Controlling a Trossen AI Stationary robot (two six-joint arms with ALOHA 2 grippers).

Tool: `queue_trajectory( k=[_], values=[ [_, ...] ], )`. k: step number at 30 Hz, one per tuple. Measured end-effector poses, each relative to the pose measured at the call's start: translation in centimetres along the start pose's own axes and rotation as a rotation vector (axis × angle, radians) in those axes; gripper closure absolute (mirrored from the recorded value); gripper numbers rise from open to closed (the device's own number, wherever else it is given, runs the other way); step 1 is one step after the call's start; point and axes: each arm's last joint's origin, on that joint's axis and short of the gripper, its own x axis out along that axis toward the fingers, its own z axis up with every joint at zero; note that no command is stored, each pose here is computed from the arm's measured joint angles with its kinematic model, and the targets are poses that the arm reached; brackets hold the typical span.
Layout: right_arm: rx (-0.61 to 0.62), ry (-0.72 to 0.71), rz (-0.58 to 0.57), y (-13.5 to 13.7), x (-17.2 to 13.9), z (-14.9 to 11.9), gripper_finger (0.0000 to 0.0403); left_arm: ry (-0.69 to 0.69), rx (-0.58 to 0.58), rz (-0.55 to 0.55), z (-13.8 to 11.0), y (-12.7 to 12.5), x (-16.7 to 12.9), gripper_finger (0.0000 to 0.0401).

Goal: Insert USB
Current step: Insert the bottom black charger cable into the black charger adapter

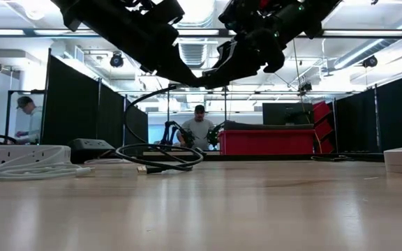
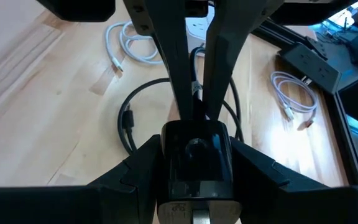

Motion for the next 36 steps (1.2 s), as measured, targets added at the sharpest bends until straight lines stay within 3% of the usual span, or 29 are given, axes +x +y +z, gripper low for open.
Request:
queue_trajectory(
  k=[14,24,30,36],
  values=[
    [0.036,-0.008,0.002,-0.1,-1.4,0.6,0.0257,-0.017,-0.001,0.009,0.3,0.0,-0.1,0.0378],
    [0.077,-0.025,0.018,-0.2,-3.1,1.2,0.0179,0.001,0.025,0.014,0.0,0.0,-0.3,0.0378],
    [0.093,0.004,0.037,0.0,-2.9,0.8,0.0191,0.015,0.035,0.011,-0.2,-0.1,-0.3,0.0378],
    [0.155,0.037,0.172,1.1,-1.1,-0.2,0.0204,0.130,0.066,0.031,-1.1,0.3,-1.1,0.0378]
  ],
)
